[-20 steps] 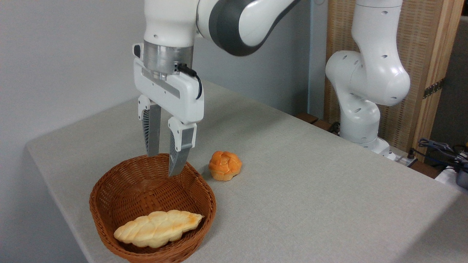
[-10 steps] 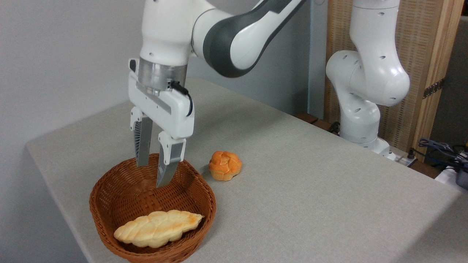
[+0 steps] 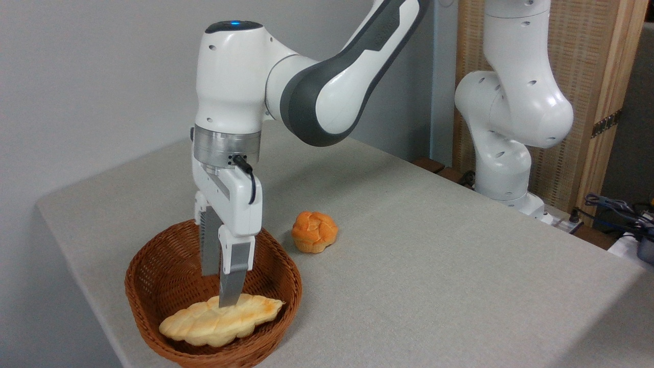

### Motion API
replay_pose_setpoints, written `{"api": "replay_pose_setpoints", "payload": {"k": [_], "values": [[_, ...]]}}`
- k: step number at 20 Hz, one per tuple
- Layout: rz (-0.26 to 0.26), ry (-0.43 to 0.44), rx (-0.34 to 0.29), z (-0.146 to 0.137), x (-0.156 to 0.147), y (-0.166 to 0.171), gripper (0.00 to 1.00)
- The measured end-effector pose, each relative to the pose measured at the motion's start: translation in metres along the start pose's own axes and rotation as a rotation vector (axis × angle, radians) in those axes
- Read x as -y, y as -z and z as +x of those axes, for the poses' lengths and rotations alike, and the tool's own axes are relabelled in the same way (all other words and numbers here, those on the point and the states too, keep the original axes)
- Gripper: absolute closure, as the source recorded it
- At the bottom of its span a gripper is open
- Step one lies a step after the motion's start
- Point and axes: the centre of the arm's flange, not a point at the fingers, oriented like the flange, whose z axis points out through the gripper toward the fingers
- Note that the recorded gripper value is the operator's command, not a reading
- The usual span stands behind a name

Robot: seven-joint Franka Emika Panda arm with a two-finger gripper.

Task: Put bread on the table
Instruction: 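Close the gripper fingers around the middle of the braided loaf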

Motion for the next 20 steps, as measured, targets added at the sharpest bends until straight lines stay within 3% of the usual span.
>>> {"api": "replay_pose_setpoints", "payload": {"k": [4, 6, 9, 10, 12, 13, 20], "values": [[0.012, -0.163, 0.07, -0.01, 0.004, -0.02, 0.0], [0.007, -0.234, 0.132, -0.012, -0.002, -0.045, 0.0], [0.024, -0.268, 0.133, -0.007, -0.004, -0.049, 0.0], [0.028, -0.273, 0.132, -0.007, -0.004, -0.049, 0.05], [0.033, -0.277, 0.131, -0.006, -0.004, -0.05, 0.34], [0.033, -0.277, 0.131, -0.006, -0.004, -0.05, 0.38], [0.033, -0.278, 0.131, -0.006, -0.004, -0.05, 0.44]]}}
